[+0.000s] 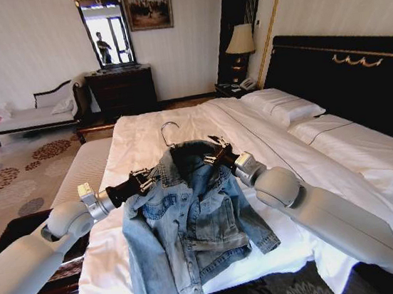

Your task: Pick up the clothes from the bed and hang them on the clothes hanger.

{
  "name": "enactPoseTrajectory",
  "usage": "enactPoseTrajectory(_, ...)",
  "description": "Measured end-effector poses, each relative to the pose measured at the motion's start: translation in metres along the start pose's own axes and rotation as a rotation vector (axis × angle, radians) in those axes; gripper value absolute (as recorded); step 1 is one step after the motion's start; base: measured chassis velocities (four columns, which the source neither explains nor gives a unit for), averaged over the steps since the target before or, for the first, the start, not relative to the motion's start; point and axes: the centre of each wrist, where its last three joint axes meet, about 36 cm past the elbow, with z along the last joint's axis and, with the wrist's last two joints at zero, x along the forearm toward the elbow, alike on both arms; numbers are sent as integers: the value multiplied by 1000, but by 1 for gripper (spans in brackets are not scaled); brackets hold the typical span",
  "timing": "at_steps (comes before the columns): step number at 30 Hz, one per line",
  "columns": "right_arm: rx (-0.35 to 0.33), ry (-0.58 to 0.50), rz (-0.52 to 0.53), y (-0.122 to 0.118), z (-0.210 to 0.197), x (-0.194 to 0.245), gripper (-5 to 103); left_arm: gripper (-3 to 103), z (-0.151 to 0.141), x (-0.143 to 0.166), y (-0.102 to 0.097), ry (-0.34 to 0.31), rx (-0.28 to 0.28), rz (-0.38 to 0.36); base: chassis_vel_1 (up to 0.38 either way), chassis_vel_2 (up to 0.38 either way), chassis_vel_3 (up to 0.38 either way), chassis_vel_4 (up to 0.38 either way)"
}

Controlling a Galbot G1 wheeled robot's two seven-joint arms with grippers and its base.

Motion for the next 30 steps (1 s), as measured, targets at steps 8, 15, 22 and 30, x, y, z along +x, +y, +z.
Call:
enactPoseTrajectory(8,5,-3,-5,1,-1,3,41,19,-2,-1,-1,-4,0,-3,0,0,0,0)
enactPoseTrajectory(15,26,-11,6,0,-2,4,41,19,-2,-1,-3,-5,3,-1,0,0,0,0)
enactPoseTrajectory(22,44,-22,19,-2,-3,7,41,19,-6,-3,-6,-4,12,-17,0,0,0,0)
enactPoseTrajectory(30,55,-21,42,-7,-1,9,35,36,-20,-4,-10,-9,13,-73,0,0,0,0)
